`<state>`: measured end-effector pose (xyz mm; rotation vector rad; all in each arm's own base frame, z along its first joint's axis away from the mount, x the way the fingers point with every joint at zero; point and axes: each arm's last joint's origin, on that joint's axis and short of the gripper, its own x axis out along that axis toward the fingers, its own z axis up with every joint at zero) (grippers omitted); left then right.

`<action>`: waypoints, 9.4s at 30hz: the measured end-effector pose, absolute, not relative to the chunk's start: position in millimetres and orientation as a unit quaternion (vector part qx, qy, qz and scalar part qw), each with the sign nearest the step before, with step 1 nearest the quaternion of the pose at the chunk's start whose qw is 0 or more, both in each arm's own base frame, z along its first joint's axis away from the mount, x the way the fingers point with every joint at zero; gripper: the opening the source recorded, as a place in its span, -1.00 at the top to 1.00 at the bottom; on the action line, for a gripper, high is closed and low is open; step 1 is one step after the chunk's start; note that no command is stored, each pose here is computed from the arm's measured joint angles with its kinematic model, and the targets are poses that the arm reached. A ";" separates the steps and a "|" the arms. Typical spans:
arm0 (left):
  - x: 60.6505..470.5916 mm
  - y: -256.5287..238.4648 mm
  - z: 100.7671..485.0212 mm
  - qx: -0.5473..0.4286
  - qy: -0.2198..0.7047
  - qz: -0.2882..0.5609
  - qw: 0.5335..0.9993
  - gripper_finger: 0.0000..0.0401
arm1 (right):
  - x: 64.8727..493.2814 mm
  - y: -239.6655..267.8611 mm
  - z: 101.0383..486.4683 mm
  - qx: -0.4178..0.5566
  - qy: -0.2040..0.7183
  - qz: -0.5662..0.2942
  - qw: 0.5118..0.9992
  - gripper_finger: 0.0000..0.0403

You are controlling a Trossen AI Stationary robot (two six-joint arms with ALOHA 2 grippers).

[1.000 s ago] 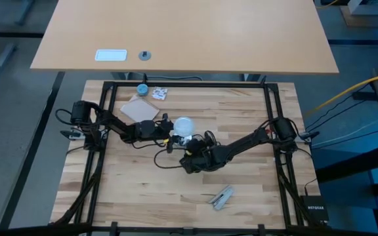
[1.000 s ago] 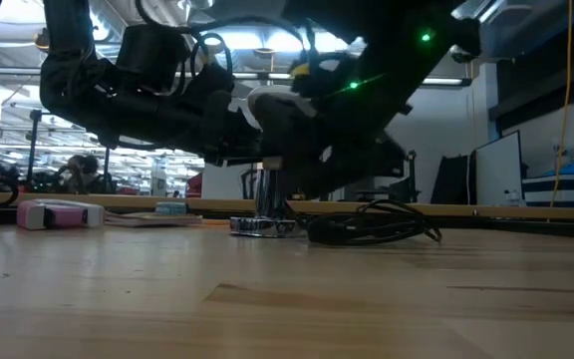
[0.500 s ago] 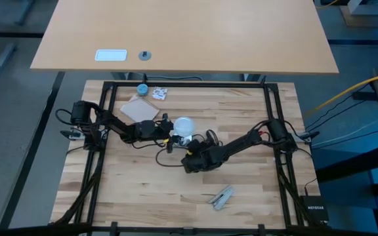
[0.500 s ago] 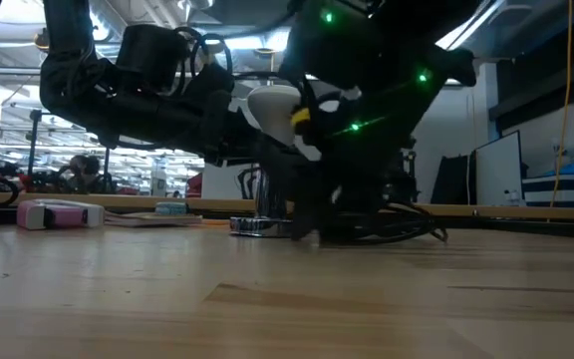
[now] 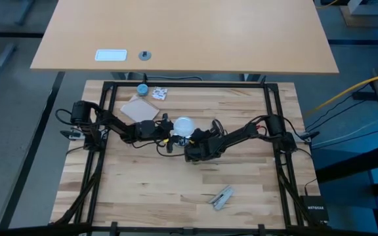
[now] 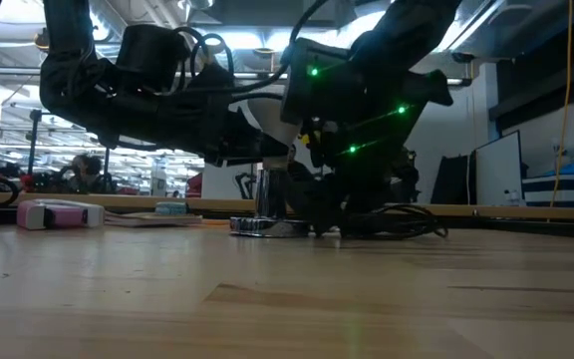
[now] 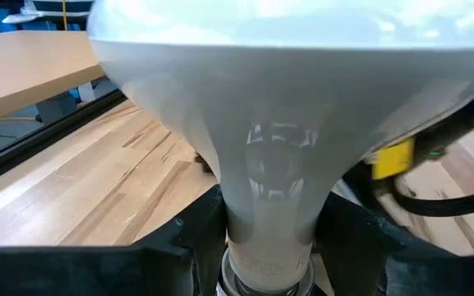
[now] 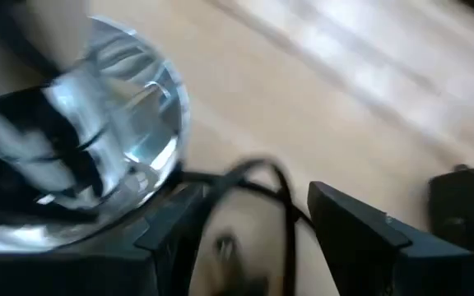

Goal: Screw lightbulb
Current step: Insert the light bulb into the lamp

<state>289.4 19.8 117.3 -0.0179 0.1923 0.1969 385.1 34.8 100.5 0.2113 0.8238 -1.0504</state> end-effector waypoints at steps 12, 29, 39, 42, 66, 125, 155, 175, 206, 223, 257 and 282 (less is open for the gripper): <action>289.4 19.8 117.3 -0.009 0.096 0.098 0.991 0.22 | 381.9 59.5 123.9 0.074 0.346 -0.465 0.811 -0.12; 289.4 19.7 117.4 -0.027 0.093 0.101 0.990 0.22 | 401.5 90.9 129.9 0.078 0.292 -0.377 0.876 -0.12; 289.4 19.7 117.3 -0.026 0.094 0.101 0.990 0.22 | 402.8 86.3 113.3 -0.014 0.336 -0.363 0.869 -0.12; 289.4 19.6 117.3 -0.025 0.094 0.100 0.990 0.22 | 403.1 85.5 109.6 -0.013 0.343 -0.360 0.868 -0.12; 289.5 19.6 117.3 -0.025 0.094 0.100 0.990 0.22 | 403.3 64.4 106.7 -0.007 0.390 -0.351 0.852 -0.12; 289.5 18.6 117.0 -0.026 0.096 0.093 0.991 0.22 | 405.6 98.6 102.8 0.082 0.320 -0.348 0.877 -0.12; 289.6 19.1 116.4 -0.021 0.100 0.091 0.991 0.22 | 395.1 80.3 96.1 0.152 0.320 -0.435 0.828 -0.12; 289.4 18.2 116.5 -0.023 0.099 0.082 0.991 0.22 | 361.5 79.4 98.8 0.109 0.376 -0.507 0.768 -0.12; 289.4 18.4 116.5 -0.023 0.099 0.085 0.991 0.22 | 223.7 75.3 309.0 -0.044 0.261 -0.476 0.839 -0.12; 289.4 18.4 116.7 -0.023 0.098 0.085 0.991 0.22 | 290.1 74.8 110.8 0.298 0.061 -0.373 0.876 -0.12; 289.4 18.4 116.7 -0.024 0.098 0.086 0.991 0.22 | 385.6 80.0 112.0 0.000 0.323 -0.240 0.915 -0.12; 289.4 18.5 116.6 -0.025 0.098 0.086 0.991 0.22 | 375.0 70.8 103.8 0.003 0.352 -0.312 0.883 -0.12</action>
